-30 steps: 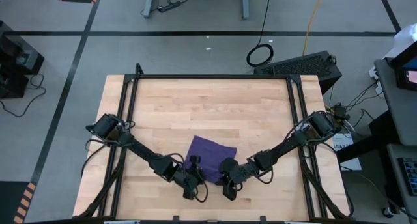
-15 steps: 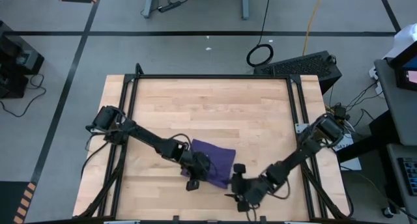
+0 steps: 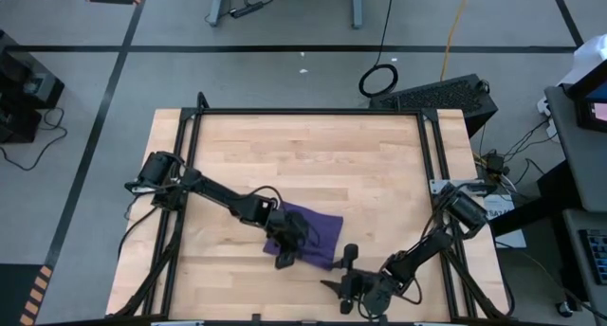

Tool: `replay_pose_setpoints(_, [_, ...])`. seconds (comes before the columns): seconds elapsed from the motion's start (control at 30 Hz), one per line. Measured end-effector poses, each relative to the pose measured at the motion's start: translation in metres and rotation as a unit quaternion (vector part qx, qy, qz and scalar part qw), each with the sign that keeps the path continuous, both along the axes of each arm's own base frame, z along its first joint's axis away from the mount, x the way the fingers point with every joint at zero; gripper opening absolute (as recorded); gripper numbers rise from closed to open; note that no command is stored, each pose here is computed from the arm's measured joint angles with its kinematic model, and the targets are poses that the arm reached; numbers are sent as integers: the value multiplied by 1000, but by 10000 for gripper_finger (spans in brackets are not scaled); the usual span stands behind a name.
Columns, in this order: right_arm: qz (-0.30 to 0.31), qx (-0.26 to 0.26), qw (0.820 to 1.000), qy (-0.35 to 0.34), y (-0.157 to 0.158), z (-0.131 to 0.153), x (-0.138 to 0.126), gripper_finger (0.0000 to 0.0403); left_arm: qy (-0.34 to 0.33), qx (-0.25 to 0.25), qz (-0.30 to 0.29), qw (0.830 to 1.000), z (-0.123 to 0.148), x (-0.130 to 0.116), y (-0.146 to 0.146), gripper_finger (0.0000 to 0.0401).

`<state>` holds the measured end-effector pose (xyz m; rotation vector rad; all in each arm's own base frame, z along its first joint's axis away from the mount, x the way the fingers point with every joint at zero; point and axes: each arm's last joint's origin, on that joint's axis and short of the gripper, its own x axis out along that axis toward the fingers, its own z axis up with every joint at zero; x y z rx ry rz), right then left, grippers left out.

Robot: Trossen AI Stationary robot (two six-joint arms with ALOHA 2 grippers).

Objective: Roll towel
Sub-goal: Roll the purple towel

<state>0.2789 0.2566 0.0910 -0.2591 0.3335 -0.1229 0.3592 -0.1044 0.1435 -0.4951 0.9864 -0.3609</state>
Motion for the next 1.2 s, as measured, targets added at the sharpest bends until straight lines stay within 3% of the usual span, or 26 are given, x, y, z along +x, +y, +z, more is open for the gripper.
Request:
replay_pose_setpoints(0.33, [-44, 3, 999, 15, -11, -13, 5, 205, 4, 1, 16, 1000, 0, 0, 0, 2])
replay_pose_setpoints(0.67, [-81, 92, 991, 58, -30, -23, 13, 188, -4, 25, 35, 999, -1, 1, 2, 9])
replay_pose_setpoints(0.87, [-102, 125, 985, 59, -32, -25, 13, 144, -25, 90, 74, 993, -1, 2, 5, 53])
replay_pose_setpoints(1.03, [-118, 137, 982, 62, -34, -26, 11, 104, -32, 108, 55, 992, 5, -1, 4, 108])
replay_pose_setpoints(1.2, [-121, 140, 981, 62, -34, -27, 11, 76, -20, 136, 40, 990, 28, -16, 9, 153])
